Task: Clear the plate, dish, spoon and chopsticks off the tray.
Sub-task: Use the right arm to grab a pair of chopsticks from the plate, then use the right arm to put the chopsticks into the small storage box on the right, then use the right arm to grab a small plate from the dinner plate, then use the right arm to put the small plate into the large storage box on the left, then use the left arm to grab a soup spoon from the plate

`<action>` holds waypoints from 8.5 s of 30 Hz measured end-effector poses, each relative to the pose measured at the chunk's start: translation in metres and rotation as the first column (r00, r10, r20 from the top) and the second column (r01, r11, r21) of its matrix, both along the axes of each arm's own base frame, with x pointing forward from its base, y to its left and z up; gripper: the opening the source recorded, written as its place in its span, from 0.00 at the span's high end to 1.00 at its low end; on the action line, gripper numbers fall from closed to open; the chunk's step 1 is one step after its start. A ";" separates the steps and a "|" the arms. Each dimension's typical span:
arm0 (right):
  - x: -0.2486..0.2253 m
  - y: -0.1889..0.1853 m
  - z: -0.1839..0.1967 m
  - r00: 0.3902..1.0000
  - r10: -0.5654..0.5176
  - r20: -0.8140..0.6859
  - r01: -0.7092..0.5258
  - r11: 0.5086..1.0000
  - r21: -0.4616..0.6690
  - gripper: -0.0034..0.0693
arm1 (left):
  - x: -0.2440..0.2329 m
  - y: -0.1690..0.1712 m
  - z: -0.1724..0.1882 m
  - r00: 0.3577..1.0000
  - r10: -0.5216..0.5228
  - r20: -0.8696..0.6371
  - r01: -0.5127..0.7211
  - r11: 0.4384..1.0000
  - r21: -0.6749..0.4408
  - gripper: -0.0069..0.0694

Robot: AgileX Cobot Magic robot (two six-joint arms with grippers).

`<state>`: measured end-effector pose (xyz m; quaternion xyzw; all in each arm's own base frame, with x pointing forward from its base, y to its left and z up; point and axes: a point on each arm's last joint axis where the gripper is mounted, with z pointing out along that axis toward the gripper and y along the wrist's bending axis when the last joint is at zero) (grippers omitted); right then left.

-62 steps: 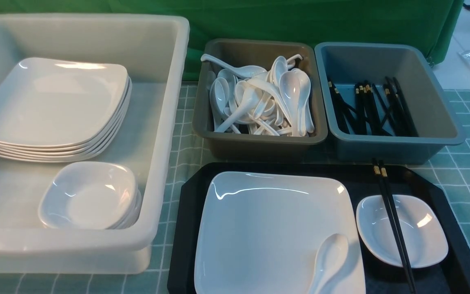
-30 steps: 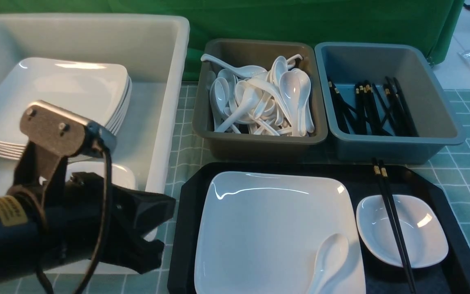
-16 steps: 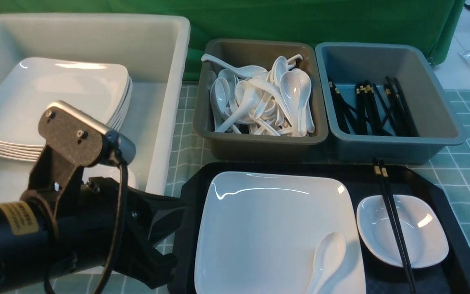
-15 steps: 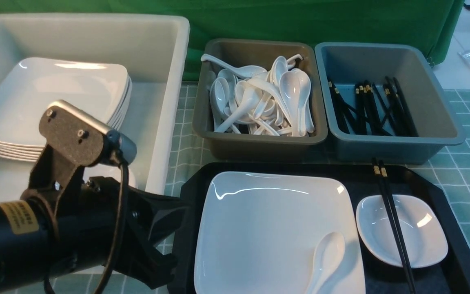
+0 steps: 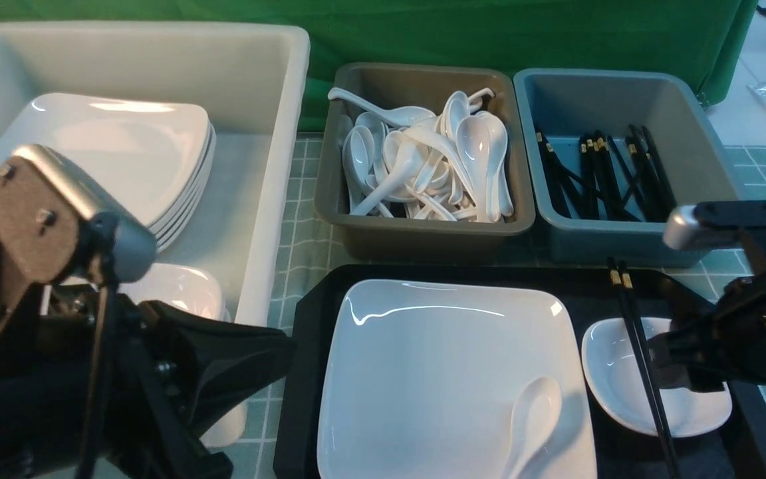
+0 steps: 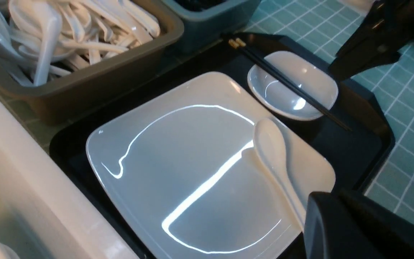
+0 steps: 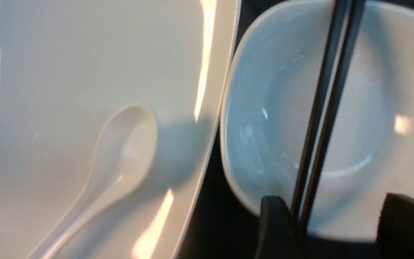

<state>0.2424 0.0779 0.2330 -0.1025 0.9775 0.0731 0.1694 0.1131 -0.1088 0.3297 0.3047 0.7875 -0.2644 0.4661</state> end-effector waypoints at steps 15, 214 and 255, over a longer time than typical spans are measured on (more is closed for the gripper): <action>0.066 0.013 -0.073 0.994 0.017 -0.105 -0.029 0.994 -0.109 0.35 | -0.013 0.007 0.005 1.000 -0.023 0.012 0.023 1.000 -0.007 0.89; -0.135 0.049 0.140 0.850 0.463 0.254 -0.405 0.880 -0.249 0.87 | 0.060 -0.061 -0.031 0.907 -0.077 -0.415 0.184 0.957 0.224 0.89; -0.193 -0.054 0.138 0.789 0.381 0.483 -0.396 0.915 -0.076 0.79 | 0.109 -0.232 -0.156 0.883 0.002 -0.469 0.293 0.779 0.554 0.75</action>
